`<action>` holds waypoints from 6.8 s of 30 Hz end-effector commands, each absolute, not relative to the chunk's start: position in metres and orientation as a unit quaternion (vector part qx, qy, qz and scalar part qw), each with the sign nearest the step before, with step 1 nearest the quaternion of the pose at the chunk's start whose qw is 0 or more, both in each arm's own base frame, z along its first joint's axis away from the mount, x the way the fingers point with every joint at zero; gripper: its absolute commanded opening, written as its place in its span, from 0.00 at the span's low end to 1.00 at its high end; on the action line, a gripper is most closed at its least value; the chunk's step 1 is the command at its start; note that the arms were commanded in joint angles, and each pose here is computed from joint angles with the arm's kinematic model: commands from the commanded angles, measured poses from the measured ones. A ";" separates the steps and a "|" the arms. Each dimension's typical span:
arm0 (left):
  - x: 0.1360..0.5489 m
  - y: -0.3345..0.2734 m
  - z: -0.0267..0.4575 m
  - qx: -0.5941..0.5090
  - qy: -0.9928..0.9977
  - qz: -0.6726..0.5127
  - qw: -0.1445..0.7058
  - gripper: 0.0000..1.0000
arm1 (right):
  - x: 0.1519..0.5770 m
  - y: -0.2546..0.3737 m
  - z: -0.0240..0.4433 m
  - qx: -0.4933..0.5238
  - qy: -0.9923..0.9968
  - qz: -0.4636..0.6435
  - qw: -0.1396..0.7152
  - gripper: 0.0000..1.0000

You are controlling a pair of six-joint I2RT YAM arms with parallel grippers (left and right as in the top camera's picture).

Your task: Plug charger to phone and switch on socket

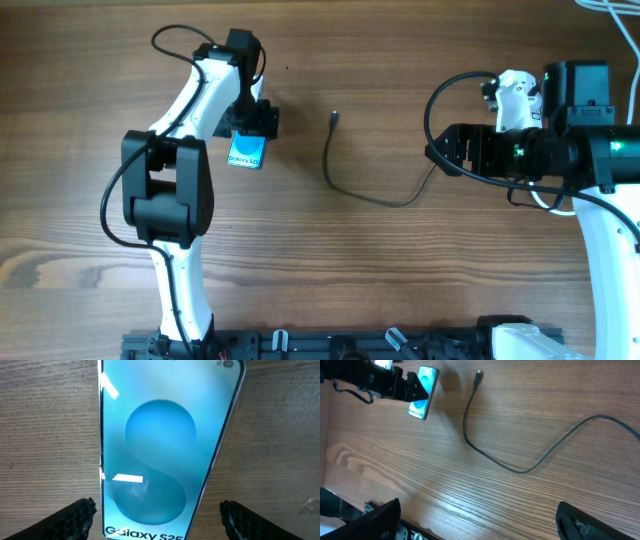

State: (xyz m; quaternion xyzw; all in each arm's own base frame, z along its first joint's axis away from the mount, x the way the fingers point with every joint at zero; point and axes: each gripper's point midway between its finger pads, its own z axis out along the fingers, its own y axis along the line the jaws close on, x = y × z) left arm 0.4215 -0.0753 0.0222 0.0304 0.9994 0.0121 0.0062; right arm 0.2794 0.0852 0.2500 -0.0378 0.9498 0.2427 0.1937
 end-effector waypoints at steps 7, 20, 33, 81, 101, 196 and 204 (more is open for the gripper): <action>0.422 -0.078 -0.009 0.020 1.000 0.015 -0.006 0.91 | 0.282 0.085 0.254 -0.036 0.949 0.242 0.197 1.00; 0.420 -0.078 -0.029 0.020 1.000 0.013 0.005 0.80 | 0.282 0.085 0.254 -0.034 0.949 0.243 0.196 1.00; 0.432 -0.080 0.006 0.020 0.999 0.008 0.033 0.68 | 0.282 0.085 0.254 -0.034 0.949 0.243 0.198 1.00; 0.373 -0.227 0.190 -0.177 0.839 -0.490 -0.157 0.04 | 0.282 0.085 0.254 -0.032 0.949 0.243 0.196 1.00; 0.342 -0.234 0.222 -0.356 0.714 -0.476 -0.369 0.04 | 0.282 0.085 0.254 -0.020 0.950 0.246 0.193 1.00; 0.343 -0.203 0.151 -0.439 0.808 -0.291 -0.265 0.04 | 0.333 0.294 0.144 0.090 0.955 0.239 0.152 0.28; 0.343 -0.203 0.151 -0.439 0.808 -0.291 -0.265 0.04 | 0.331 0.297 0.145 0.087 0.954 0.247 0.147 0.04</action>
